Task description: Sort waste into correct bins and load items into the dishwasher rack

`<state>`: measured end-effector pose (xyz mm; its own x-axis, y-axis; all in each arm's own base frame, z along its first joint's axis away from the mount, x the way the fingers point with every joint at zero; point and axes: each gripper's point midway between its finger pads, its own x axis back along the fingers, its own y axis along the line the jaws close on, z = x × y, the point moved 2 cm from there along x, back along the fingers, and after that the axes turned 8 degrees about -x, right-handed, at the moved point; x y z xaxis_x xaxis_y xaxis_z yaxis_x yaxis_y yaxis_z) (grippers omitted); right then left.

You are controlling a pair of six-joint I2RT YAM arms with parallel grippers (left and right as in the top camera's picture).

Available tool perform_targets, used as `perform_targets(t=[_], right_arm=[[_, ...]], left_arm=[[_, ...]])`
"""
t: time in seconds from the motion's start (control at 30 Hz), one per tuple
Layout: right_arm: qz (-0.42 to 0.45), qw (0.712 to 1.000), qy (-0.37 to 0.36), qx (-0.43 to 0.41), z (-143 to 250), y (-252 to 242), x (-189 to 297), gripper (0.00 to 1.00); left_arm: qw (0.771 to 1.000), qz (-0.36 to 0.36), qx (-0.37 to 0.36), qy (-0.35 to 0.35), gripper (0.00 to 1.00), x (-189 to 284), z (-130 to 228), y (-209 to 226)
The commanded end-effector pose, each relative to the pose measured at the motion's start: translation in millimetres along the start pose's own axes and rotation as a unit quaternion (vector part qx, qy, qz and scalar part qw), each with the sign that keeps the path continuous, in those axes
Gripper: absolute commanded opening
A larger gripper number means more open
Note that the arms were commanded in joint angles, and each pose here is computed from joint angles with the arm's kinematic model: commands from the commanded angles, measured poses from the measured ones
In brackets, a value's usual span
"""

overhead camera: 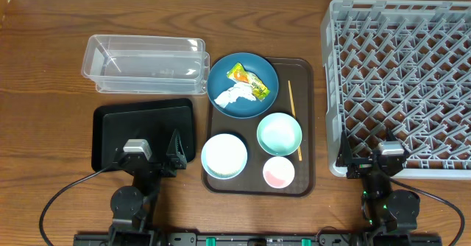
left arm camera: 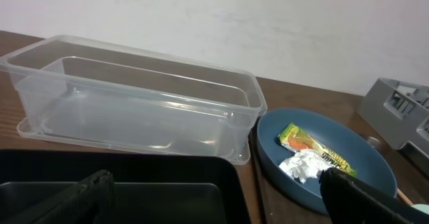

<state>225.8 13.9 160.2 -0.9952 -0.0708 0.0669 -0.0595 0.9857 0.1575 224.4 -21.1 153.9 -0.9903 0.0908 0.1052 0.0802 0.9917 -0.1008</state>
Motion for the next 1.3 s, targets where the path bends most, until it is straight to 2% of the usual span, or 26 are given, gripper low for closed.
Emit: perform_targets(t=[0.0,0.63,0.73,0.83,1.03,1.27], right_arm=[[-0.006,1.0,0.003,0.006,2,2,0,0.99],[-0.006,1.0,0.004,-0.008,2,2,0,0.99],[-0.006,1.0,0.004,-0.008,2,2,0,0.99],[-0.006,1.0,-0.001,-0.019,-3,3,1,0.99],[-0.001,1.0,0.005,-0.019,-20,5,4,0.99],[0.012,0.997,0.08,-0.02,-45,9,2,0.99]], left_arm=[[1.0,-0.013,-0.009,0.026,1.0,-1,15,5],[1.0,-0.009,-0.007,0.026,1.0,-1,15,4],[0.999,-0.004,0.043,0.027,1.0,-1,15,2],[0.998,0.018,0.056,0.036,1.0,-1,15,-5],[0.994,0.013,0.06,0.092,1.0,1,11,-7],[0.98,0.005,0.063,0.188,1.0,-2,-14,-12]])
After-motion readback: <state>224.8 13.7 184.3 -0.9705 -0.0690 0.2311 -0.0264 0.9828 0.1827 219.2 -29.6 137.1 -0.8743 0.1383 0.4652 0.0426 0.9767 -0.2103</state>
